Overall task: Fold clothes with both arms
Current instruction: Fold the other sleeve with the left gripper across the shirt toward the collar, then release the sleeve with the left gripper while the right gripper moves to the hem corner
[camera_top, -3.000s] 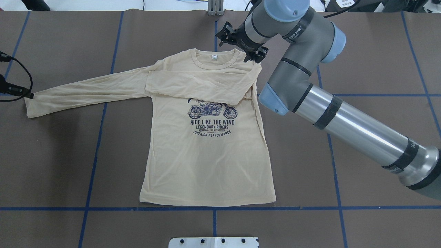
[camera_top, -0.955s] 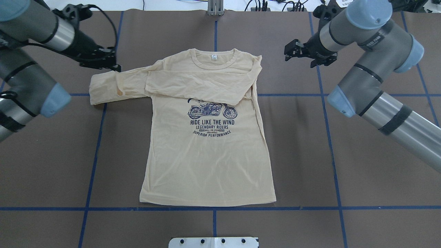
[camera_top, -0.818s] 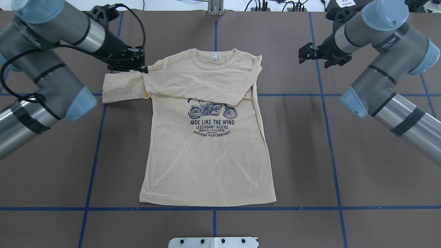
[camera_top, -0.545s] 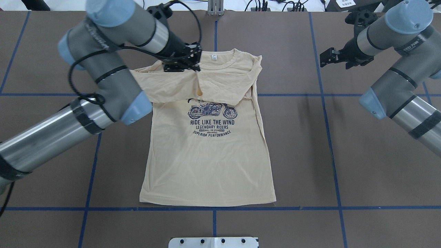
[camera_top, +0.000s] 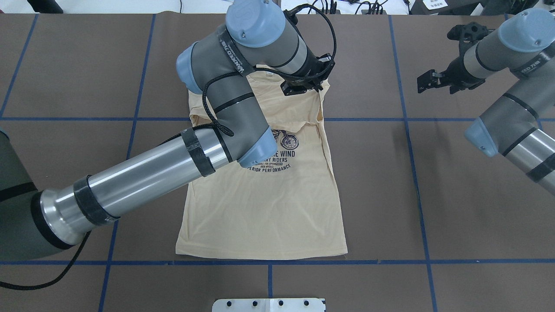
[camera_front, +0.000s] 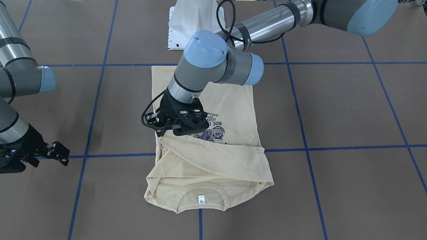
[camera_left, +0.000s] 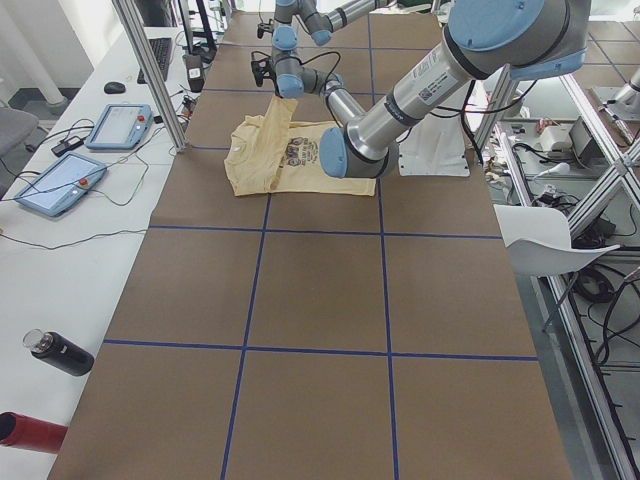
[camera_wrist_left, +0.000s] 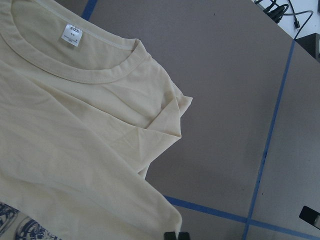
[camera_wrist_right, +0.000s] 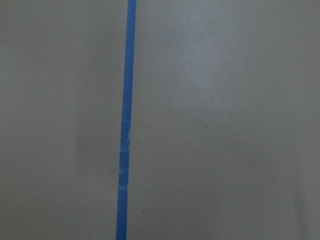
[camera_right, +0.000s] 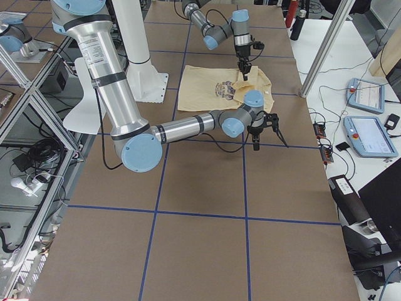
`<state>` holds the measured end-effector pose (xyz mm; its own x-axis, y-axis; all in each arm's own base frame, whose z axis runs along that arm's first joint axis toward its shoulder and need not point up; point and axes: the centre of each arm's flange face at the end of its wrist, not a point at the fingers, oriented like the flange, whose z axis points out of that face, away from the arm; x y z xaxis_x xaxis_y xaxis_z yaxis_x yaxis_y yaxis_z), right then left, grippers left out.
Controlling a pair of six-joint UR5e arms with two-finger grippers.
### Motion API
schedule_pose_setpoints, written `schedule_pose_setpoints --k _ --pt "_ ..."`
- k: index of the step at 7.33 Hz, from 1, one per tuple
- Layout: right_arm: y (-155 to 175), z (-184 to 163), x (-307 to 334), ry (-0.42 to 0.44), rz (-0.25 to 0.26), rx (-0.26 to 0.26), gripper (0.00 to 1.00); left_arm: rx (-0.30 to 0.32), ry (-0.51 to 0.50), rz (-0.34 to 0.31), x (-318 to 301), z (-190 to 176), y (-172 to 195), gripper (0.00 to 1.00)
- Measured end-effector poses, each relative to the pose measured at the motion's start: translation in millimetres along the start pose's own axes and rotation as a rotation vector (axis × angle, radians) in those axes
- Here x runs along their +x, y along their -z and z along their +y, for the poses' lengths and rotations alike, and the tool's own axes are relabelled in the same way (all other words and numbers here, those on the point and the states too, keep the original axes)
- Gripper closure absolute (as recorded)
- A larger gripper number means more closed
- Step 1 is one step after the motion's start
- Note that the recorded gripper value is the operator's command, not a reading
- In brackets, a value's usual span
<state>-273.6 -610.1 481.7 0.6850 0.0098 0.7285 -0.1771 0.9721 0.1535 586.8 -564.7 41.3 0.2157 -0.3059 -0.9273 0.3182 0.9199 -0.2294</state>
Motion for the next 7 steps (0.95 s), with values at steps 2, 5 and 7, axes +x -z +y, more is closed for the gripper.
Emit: schedule_pose_setpoints --k 2,5,7 --pt "6.4 3.5 -8.6 -0.026 -0.019 0.009 0.00 0.013 0.000 0.006 3.7 3.4 -4.4 0.25" --pt "21.9 86.5 -79.8 -0.189 -0.117 0.004 0.00 -0.009 -0.024 0.049 -38.6 -17.9 45.5 0.25" --pt "29.8 203.4 -174.6 -0.346 -0.173 0.039 0.00 -0.012 -0.109 0.062 -118.0 -21.4 87.4 0.25"
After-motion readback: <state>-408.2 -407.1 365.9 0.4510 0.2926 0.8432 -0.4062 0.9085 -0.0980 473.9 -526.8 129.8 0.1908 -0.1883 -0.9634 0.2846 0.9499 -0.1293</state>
